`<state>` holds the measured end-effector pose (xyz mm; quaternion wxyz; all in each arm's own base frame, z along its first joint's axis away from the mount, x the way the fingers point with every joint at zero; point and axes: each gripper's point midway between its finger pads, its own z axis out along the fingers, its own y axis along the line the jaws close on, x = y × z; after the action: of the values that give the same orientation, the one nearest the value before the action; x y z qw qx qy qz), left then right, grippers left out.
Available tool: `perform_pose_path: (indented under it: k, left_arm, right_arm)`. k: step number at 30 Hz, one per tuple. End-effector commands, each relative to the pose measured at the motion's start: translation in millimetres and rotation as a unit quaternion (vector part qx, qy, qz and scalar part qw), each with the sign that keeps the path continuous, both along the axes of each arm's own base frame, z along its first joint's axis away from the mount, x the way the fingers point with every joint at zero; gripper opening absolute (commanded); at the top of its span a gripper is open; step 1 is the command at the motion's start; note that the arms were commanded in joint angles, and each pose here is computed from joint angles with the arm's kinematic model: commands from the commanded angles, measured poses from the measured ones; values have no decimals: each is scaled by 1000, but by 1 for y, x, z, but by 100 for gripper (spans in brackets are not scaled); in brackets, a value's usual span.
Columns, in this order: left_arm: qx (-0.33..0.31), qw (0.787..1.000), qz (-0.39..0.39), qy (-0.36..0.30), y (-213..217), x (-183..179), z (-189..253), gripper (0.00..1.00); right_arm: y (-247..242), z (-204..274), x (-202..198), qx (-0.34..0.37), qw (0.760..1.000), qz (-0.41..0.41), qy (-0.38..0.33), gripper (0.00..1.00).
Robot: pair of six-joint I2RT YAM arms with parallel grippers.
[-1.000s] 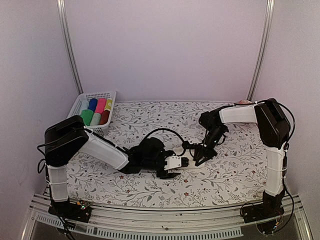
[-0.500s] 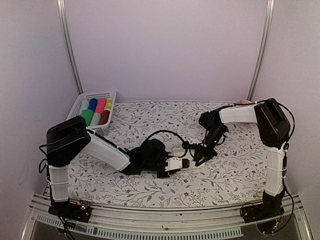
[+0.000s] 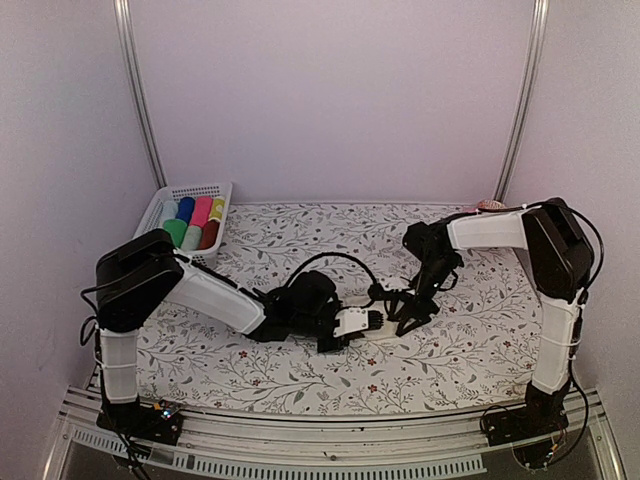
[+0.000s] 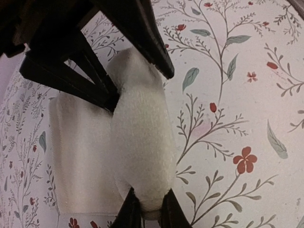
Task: Roll the towels
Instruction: Roll the towel at the center of the board.
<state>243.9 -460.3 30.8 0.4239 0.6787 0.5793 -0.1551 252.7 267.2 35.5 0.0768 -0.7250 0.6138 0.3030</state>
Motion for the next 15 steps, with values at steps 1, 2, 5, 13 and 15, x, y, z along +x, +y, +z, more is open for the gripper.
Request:
perform_pose_path:
  k: [1, 2, 5, 13, 15]
  left_arm:
    - [12, 994, 5, 109, 6, -3, -19, 0]
    - [13, 992, 11, 124, 7, -1, -21, 0]
    - [15, 987, 30, 159, 10, 8, -25, 0]
    - [-9, 968, 66, 241, 21, 26, -22, 0]
    - [-19, 964, 74, 256, 24, 30, -21, 0]
  right_arm:
    - [0, 21, 18, 36, 995, -2, -89, 52]
    - [0, 26, 21, 44, 994, -3, -102, 54]
    - [0, 41, 25, 69, 987, -2, -147, 57]
    - [-5, 59, 22, 102, 971, 7, -215, 61]
    - [-6, 57, 21, 99, 971, 11, -216, 61]
